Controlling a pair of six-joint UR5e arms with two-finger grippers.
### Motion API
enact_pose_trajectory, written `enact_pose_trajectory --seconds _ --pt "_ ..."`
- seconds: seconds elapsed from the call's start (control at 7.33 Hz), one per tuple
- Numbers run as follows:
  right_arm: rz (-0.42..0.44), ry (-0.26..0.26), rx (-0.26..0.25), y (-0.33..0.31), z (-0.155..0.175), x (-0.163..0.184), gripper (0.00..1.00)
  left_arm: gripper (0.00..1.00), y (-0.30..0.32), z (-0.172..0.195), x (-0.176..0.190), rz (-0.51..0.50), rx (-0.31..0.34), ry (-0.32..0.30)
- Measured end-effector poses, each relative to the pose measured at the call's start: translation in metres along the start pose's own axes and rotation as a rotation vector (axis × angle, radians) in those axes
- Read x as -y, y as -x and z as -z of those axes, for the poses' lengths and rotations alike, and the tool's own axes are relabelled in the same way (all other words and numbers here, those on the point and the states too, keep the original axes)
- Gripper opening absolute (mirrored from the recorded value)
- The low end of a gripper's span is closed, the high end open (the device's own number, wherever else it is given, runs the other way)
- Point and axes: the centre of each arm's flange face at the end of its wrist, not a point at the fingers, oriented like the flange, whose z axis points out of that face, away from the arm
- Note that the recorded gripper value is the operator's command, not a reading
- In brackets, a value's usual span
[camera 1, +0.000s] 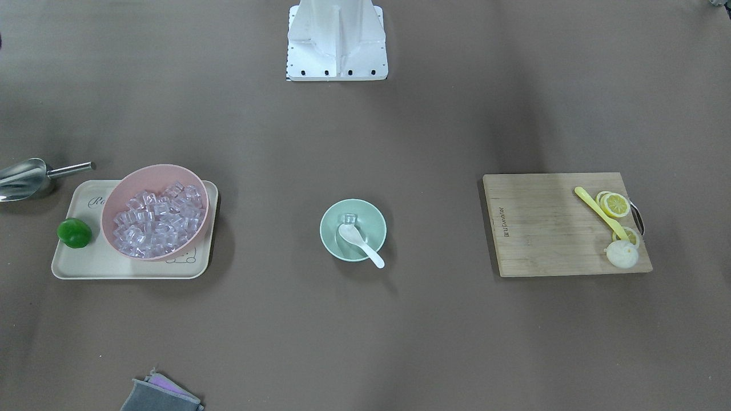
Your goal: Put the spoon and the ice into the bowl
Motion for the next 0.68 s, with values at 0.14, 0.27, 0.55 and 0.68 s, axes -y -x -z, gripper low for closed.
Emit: enact_pose_trajectory --seconds 0.14,0.27,0.55,0.68 --pt "-0.027 0.026 0.015 -0.031 -0.003 -0.032 1.0 1.0 0.0 0.0 0.0 0.0 -0.001 0.0" --pt "-0.063 0.063 0.025 -0.055 -0.013 -0.068 1.0 1.0 0.0 0.0 0.0 0.0 -0.001 0.001" --pt "-0.13 0.134 0.03 -0.081 -0.033 -0.12 1.0 1.0 -0.001 0.001 0.0 0.001 -0.004 -0.002" --pt "-0.155 0.158 0.032 -0.088 -0.04 -0.136 1.0 1.0 -0.004 0.006 0.001 -0.007 -0.004 -0.01"
